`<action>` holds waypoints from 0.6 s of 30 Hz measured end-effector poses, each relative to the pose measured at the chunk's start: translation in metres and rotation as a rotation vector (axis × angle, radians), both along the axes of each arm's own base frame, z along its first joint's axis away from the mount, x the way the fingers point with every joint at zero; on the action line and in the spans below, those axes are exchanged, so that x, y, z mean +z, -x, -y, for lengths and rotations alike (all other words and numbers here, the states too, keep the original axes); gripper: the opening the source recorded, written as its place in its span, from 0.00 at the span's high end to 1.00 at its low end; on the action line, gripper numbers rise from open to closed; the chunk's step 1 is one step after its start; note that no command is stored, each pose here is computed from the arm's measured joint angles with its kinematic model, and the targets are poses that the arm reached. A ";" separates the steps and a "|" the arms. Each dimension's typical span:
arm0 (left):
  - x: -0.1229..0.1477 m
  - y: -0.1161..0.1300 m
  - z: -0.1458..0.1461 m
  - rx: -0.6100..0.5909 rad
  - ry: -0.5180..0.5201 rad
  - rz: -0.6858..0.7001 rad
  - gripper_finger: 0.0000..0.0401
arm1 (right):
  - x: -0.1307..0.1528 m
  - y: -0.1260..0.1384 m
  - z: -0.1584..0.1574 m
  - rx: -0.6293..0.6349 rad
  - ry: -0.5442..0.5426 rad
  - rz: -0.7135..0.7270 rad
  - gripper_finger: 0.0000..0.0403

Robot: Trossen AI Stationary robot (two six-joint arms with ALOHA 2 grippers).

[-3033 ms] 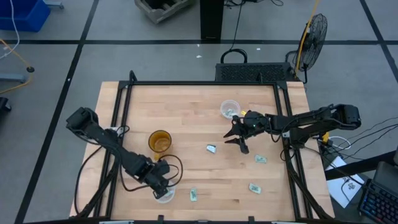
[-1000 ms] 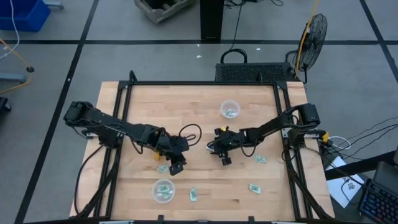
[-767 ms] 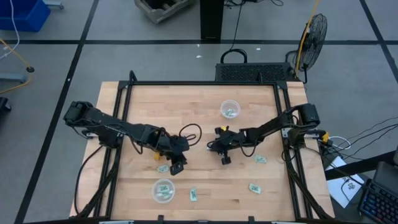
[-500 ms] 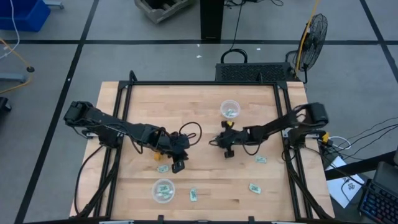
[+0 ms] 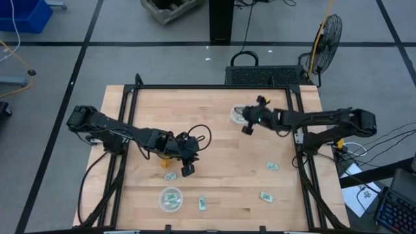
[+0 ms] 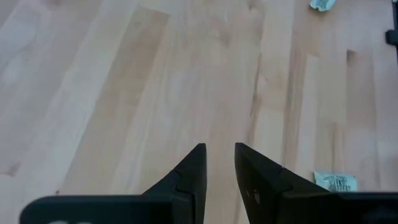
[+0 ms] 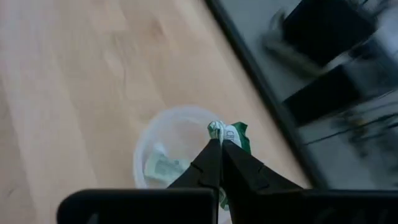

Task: Pick and place items into bin
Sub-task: Put the dark green stevia packet into the top transparent bin

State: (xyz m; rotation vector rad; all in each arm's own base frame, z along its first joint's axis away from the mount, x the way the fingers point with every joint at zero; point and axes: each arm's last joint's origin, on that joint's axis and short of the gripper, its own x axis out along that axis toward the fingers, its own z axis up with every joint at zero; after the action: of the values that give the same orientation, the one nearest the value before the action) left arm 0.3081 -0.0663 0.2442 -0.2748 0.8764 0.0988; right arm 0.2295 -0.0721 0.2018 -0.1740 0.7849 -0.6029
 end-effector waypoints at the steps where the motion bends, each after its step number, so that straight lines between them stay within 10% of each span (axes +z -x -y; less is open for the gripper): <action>1: 0.000 -0.001 -0.001 0.003 0.000 0.005 0.78 | -0.001 0.001 0.005 0.009 -0.060 0.023 1.00; 18: 0.003 -0.004 -0.007 0.045 -0.073 0.051 0.78 | -0.035 0.015 0.021 0.014 -0.149 0.089 0.88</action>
State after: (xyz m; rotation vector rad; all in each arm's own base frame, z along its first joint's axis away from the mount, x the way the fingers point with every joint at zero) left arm 0.3124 -0.0591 0.2469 -0.2273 0.8146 0.1643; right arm 0.2148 -0.0934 0.1670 -0.0161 0.7384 -0.5330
